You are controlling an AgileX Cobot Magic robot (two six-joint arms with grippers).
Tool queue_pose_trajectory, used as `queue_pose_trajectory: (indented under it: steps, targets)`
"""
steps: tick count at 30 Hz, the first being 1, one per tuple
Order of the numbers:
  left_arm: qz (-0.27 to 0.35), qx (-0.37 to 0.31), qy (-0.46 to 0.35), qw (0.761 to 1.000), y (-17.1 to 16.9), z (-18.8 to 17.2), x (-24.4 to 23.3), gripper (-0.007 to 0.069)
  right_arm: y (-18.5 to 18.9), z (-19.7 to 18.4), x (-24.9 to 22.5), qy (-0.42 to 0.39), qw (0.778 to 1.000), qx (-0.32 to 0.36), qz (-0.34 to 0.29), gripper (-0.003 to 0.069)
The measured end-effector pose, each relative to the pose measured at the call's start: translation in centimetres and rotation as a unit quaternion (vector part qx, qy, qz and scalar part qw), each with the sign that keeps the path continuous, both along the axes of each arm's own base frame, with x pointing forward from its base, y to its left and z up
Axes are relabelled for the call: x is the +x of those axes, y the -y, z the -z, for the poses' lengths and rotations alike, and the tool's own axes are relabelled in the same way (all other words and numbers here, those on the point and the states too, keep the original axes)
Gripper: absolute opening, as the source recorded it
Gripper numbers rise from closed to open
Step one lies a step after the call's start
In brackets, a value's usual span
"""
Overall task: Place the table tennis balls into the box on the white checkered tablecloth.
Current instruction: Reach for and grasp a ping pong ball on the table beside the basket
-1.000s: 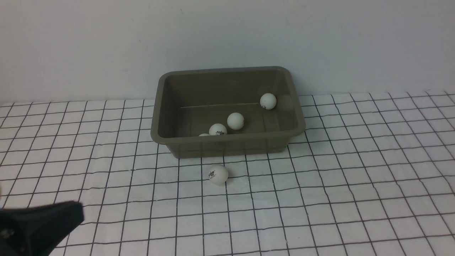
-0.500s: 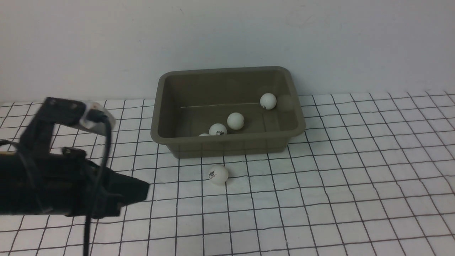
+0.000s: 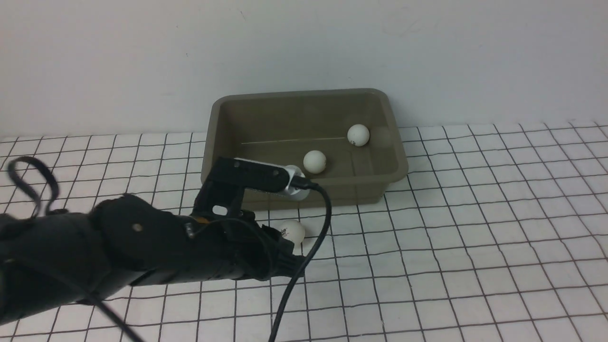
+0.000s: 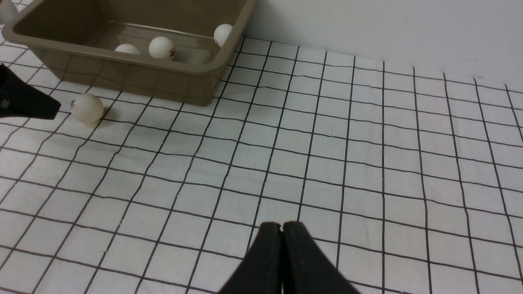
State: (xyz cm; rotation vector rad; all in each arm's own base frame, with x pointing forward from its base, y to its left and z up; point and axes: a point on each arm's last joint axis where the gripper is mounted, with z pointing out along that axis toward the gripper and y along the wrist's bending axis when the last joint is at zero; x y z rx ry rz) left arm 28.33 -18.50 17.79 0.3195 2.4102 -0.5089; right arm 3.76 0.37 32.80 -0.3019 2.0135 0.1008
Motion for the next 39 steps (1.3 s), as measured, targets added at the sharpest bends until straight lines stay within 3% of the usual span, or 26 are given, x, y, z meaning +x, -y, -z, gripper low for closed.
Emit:
queue_pose_trajectory:
  steps: [4,10,15,28,39]
  targets:
    - [0.024,0.017,0.018,0.999,0.1,-0.2,0.2,0.0181,0.0,0.0,0.0,-0.001,1.000,0.002,-0.001,-0.0018]
    - [0.090,0.068,0.058,0.992,0.1,-0.2,0.1,0.0441,-0.1,0.0,0.0,-0.001,1.000,0.004,-0.002,-0.0018]
    - [0.083,0.082,0.073,0.990,0.0,0.1,0.5,0.0566,-0.3,0.0,-0.1,-0.007,1.000,0.020,-0.010,-0.0018]
    - [0.058,0.123,0.065,0.988,-0.3,3.3,1.6,0.0587,-0.7,0.0,-0.2,-0.012,0.999,0.043,-0.024,-0.0018]
    - [0.056,0.108,0.088,0.989,0.8,2.1,3.2,0.0587,-0.8,-0.2,-0.1,0.002,0.999,0.029,-0.034,-0.0018]
